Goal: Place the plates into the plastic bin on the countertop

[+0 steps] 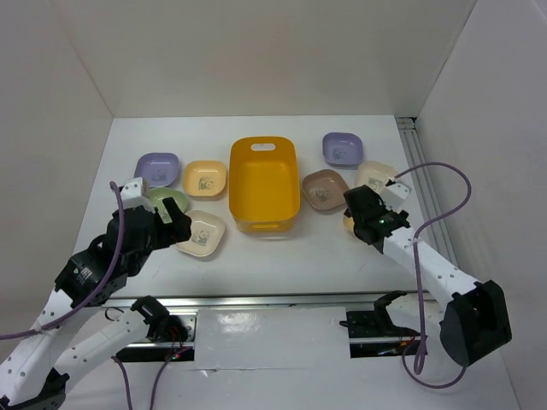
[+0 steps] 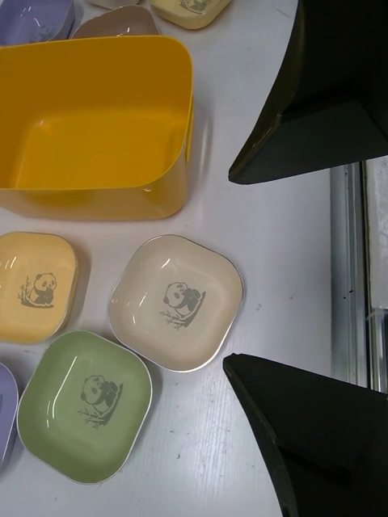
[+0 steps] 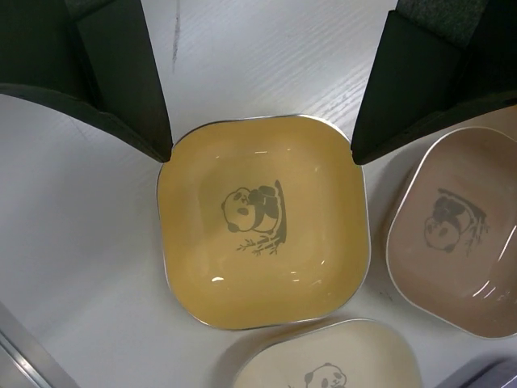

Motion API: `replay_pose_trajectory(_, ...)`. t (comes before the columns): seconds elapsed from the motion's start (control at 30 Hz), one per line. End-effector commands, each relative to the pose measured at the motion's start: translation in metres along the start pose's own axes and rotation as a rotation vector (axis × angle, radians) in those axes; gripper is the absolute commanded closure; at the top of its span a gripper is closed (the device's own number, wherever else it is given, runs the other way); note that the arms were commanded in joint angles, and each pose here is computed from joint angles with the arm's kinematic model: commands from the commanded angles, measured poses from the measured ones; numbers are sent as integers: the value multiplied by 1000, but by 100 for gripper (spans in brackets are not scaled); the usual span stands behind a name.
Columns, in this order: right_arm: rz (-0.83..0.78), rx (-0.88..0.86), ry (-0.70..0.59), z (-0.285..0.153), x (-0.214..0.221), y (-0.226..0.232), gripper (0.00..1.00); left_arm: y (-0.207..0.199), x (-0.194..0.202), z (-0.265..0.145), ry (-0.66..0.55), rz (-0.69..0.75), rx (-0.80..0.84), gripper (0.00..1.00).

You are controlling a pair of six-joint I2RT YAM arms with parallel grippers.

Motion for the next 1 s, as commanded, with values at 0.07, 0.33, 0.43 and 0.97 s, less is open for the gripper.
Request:
replay_pose_trajectory(0.07, 74, -123, 14, 17, -20, 14, 0, -5, -6, 1, -24, 8, 27, 0)
replay_pose_trajectory(0.33, 175, 38, 109, 53, 4, -56, 0, -5, 4, 15, 53, 56, -25, 0)
replay_pose_trajectory(0.43, 208, 34, 131, 59, 10, -66, 3, -6, 4, 15, 53, 47, -25, 0)
replay_pose_trajectory(0.97, 210, 37, 230, 80, 40, -78, 59, 4, 0, 7, 13, 8, -59, 0)
Point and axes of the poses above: each gripper's point midway between its finger pads, its own z axis out along the fingers, its own y axis along the line the jaws close on, x = y × z, the point moved 2 cm from there along -z, back along the fingers, and after that the axes turned 9 degrees about z, right-handed, at the moved point
